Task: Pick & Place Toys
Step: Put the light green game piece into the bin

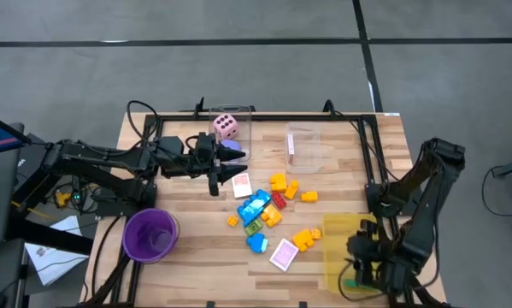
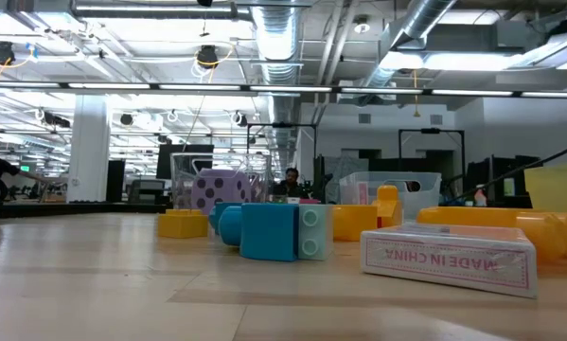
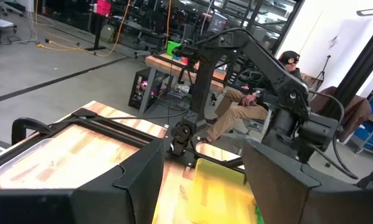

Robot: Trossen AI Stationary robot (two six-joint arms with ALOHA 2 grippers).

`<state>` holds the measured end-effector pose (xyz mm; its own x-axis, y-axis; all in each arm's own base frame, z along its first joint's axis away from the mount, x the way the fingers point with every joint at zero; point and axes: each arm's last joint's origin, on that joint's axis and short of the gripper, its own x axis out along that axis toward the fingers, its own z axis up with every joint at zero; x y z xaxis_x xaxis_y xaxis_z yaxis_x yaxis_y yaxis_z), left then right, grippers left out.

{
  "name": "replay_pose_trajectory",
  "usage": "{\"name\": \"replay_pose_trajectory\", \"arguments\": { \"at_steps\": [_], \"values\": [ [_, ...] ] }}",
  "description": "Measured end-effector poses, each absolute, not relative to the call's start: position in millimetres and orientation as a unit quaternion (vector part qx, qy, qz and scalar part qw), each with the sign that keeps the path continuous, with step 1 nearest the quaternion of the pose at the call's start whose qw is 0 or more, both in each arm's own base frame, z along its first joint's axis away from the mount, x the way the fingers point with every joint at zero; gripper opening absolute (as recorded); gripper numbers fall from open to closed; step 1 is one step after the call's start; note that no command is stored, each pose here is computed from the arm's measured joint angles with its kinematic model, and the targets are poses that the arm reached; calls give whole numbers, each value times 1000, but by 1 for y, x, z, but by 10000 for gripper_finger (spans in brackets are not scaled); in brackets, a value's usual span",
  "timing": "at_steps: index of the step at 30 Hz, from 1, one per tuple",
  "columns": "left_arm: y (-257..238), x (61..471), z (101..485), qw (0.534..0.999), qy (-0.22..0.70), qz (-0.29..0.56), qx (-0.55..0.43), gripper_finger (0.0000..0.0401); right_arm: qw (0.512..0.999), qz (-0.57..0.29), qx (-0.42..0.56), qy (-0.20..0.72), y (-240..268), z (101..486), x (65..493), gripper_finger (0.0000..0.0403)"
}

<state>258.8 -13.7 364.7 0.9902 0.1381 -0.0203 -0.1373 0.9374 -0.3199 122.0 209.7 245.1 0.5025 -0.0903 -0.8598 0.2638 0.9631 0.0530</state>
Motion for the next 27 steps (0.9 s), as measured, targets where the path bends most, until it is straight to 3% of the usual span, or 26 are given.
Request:
{"name": "replay_pose_trajectory", "arguments": {
  "at_steps": [15,27],
  "values": [
    [-14,259,365,984,-2,71,-163,213,895,-188,124,386,164,274,140,204],
    [-14,259,365,984,-2,71,-163,213,887,-227,121,383,146,274,160,203]
  ]
}}
